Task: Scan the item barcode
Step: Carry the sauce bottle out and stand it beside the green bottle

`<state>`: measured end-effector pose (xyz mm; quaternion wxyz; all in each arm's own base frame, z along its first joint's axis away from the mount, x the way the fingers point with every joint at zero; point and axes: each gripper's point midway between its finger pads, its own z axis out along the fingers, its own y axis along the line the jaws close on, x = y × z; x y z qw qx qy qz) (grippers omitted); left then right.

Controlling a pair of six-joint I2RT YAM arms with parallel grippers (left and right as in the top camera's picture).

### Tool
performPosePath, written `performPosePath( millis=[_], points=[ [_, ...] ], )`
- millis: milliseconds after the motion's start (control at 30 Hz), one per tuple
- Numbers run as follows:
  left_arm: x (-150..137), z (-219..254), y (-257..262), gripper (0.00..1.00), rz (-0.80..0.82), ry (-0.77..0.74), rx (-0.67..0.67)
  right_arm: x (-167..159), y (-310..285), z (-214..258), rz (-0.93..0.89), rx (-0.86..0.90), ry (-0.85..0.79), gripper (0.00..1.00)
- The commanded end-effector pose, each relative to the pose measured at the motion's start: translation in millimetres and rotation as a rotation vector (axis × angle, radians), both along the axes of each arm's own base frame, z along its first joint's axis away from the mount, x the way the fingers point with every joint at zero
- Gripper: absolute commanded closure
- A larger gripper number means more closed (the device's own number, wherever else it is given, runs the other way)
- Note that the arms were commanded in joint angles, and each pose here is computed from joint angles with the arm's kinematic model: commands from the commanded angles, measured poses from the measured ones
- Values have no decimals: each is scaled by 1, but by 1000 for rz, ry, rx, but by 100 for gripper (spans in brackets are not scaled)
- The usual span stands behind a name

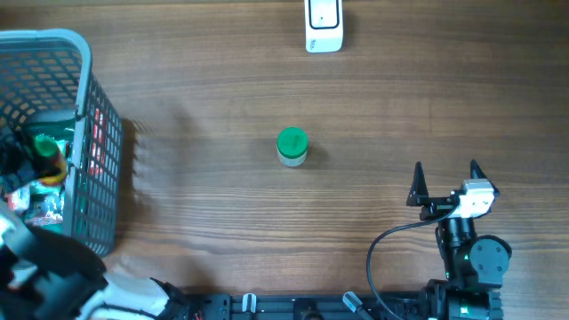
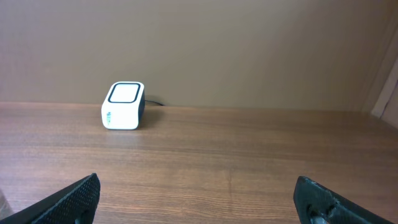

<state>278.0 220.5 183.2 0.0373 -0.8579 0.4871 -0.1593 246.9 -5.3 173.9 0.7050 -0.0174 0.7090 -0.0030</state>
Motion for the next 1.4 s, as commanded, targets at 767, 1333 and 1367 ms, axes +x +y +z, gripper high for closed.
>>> performPosePath(
  millis=[767,1333,1367],
  points=[
    [29,232,-212,79,-547,-747,442,0,-1,1,-7,10,-4,0],
    [106,20,-367,77,-738,-130,-21,0,-1,1,-7,10,-4,0],
    [107,11,-370,76,-727,-103,-43,0,-1,1,-7,10,-4,0]
  ],
)
